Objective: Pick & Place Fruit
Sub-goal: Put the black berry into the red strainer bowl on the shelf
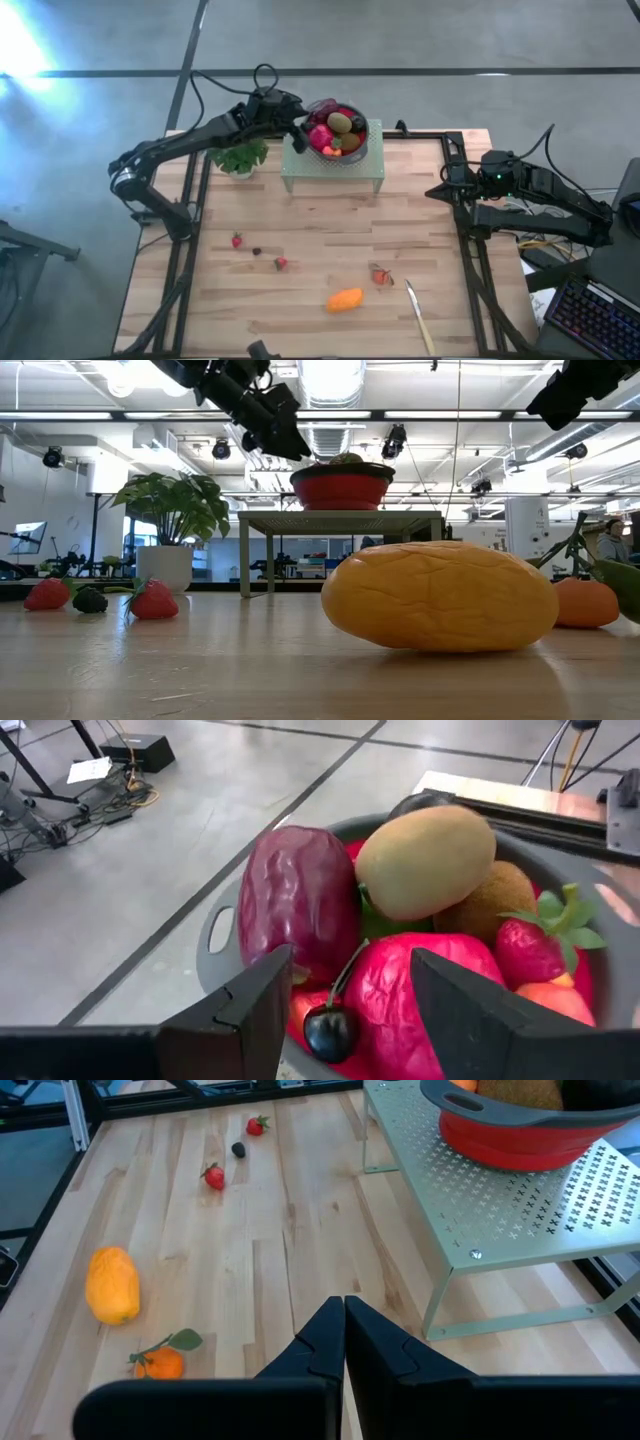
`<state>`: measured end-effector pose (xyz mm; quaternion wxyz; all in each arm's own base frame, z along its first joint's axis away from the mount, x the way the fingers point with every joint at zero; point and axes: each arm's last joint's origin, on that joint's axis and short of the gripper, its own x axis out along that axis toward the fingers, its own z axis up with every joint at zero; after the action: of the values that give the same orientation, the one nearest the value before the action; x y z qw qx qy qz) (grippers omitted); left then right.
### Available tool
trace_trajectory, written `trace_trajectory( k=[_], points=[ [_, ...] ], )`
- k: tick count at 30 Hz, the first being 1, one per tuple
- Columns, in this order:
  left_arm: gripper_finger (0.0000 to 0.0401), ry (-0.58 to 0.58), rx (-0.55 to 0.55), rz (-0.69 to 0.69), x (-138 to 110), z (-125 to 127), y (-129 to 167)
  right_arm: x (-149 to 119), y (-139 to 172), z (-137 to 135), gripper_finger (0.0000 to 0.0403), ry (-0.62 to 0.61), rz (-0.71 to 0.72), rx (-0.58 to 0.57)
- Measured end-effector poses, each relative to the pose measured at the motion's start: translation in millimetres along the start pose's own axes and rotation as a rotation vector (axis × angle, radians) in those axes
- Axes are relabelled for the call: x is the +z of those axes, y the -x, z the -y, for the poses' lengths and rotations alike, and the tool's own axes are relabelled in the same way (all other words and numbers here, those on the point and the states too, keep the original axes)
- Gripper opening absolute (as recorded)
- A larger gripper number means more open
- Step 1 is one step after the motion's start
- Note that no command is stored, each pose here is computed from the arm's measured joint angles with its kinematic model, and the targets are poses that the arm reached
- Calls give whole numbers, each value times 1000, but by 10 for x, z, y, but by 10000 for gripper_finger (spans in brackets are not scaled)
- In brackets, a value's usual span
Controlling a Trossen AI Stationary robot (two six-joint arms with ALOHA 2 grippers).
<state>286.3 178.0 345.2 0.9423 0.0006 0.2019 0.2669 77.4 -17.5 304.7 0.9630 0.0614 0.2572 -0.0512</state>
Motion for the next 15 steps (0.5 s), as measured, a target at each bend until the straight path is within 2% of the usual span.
trace_trajectory(
  k=[7,15],
  points=[
    [209,48,-21,-20,44,30,230,0,0,0,8,0,0,0],
    [207,-44,-179,-196,-61,325,555,0,0,0,8,0,0,0]
  ],
)
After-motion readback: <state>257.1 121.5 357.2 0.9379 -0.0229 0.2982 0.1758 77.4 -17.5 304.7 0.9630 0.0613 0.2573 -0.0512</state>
